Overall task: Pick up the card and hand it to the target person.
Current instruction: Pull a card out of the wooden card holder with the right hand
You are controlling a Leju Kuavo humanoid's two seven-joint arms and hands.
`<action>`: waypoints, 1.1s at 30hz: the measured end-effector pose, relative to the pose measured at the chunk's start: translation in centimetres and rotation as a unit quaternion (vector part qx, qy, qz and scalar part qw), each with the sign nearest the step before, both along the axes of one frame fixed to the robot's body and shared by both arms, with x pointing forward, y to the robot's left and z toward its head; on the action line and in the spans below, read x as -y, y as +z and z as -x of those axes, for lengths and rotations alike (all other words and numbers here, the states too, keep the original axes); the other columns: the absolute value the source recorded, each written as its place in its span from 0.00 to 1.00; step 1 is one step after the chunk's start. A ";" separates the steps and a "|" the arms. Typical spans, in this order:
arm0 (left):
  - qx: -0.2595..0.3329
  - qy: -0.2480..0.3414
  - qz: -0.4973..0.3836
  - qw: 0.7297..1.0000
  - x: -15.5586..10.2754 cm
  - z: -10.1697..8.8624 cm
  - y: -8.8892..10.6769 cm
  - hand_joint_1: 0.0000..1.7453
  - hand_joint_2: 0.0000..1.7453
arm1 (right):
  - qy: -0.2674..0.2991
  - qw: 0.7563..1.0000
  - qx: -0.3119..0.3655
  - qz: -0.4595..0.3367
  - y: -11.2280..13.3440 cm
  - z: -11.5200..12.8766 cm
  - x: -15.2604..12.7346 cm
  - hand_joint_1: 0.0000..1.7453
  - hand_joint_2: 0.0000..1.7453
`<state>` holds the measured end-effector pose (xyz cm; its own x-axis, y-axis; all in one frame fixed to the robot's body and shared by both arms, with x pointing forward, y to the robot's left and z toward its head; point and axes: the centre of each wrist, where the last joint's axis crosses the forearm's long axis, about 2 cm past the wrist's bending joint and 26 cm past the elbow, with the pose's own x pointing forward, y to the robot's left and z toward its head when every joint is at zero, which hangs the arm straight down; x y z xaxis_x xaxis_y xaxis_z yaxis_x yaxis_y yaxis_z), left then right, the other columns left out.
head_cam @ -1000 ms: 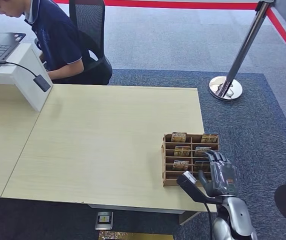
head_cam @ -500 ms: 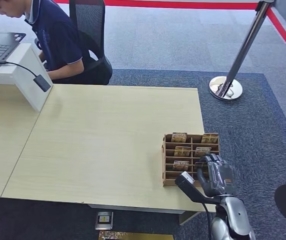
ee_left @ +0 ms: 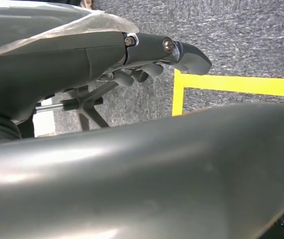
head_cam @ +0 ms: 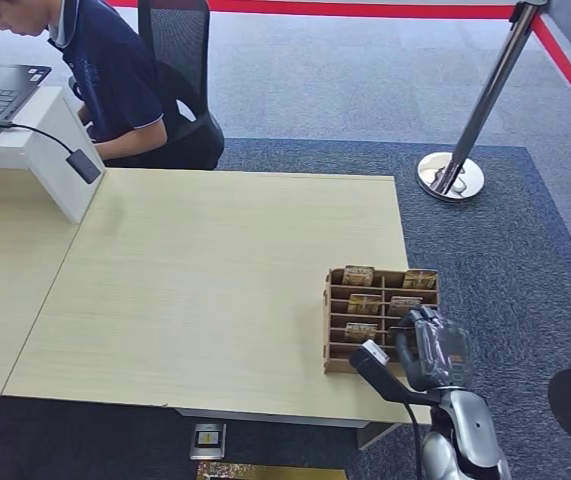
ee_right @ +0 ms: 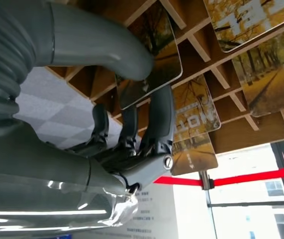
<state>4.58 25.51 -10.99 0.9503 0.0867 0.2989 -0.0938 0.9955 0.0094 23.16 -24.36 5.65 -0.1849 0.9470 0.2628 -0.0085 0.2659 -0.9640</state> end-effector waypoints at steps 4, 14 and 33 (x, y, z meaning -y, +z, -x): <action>0.000 0.000 -0.001 1.000 0.0 0.0 0.0 0.00 0.00 | 0.001 1.000 0.002 0.001 0.0 0.0 0.0 1.00 1.00; 0.000 -0.001 -0.001 1.000 0.0 0.0 0.0 0.00 0.00 | 0.004 1.000 0.028 0.010 0.7 0.3 0.0 1.00 1.00; 0.008 0.004 0.003 1.000 -0.1 0.0 0.0 0.00 0.00 | 0.078 0.987 0.136 -0.020 7.0 0.5 0.2 1.00 1.00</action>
